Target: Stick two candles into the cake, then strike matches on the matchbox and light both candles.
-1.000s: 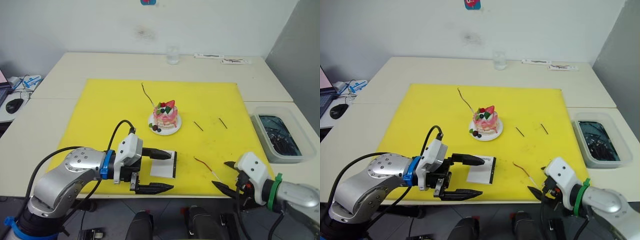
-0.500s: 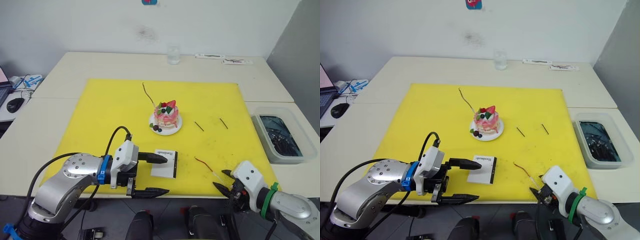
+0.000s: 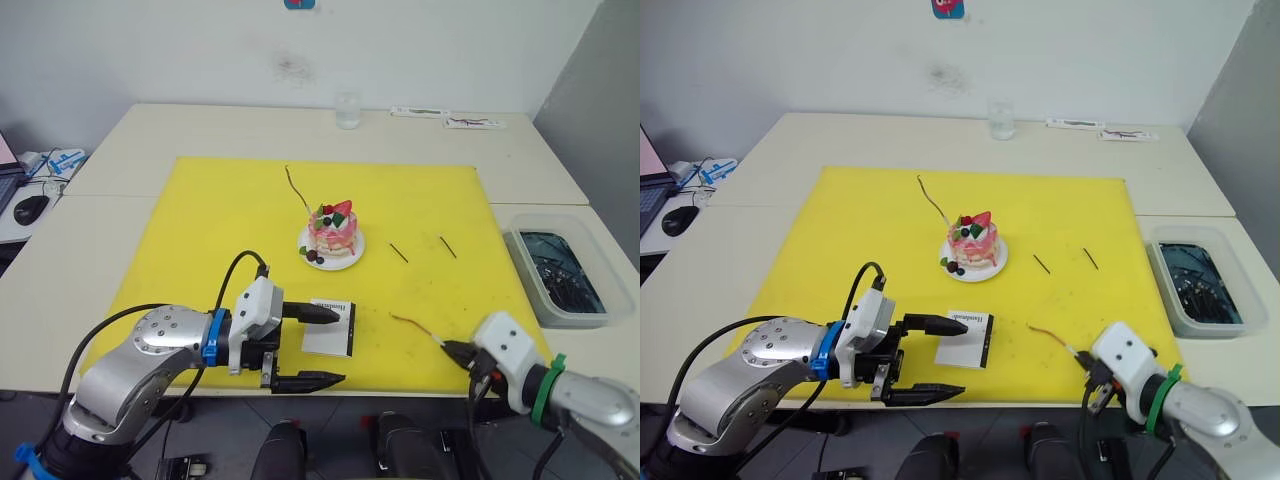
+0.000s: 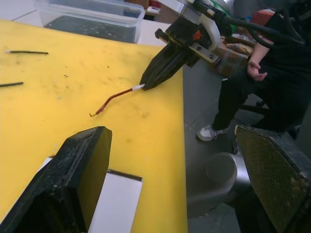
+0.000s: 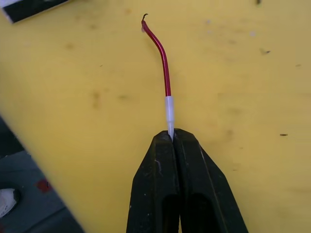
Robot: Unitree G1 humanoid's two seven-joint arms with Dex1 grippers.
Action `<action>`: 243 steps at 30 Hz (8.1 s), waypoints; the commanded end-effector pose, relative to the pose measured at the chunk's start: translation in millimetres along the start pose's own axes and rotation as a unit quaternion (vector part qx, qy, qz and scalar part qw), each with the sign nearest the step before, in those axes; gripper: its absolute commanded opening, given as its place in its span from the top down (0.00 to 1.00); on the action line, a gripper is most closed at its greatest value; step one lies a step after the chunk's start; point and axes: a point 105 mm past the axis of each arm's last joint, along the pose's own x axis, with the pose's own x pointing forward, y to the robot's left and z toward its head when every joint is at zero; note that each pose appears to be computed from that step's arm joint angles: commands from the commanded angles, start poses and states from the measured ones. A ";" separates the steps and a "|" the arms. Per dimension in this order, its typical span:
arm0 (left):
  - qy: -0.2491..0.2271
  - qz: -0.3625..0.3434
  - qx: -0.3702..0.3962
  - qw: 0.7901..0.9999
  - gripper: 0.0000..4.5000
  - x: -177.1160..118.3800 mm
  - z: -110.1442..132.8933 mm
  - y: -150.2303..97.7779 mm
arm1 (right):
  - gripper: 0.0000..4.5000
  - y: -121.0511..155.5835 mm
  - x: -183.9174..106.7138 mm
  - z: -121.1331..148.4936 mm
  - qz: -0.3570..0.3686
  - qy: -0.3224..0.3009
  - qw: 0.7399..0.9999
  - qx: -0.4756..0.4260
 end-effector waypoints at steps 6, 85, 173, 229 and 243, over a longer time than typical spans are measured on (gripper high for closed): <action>-0.038 0.013 -0.025 0.999 0.00 8.0 16.2 5.4 | 0.99 -8.7 -4.5 6.3 -0.006 -0.020 0.999 0.025; 0.016 -0.034 0.060 0.997 0.00 48.3 1.3 -22.7 | 0.62 -56.8 -29.9 -25.7 0.102 0.302 0.947 -0.033; -0.088 0.309 0.046 0.946 0.00 -37.2 48.9 65.9 | 0.99 -9.4 166.2 124.5 0.041 -0.388 0.913 0.123; 0.064 0.102 -0.506 0.854 0.00 -35.5 -43.8 41.7 | 0.98 31.0 75.6 66.2 0.253 -0.052 0.951 -0.170; 0.073 0.093 -0.514 0.849 0.00 -21.1 -53.7 42.3 | 0.98 46.9 98.8 60.6 0.275 -0.038 0.942 -0.190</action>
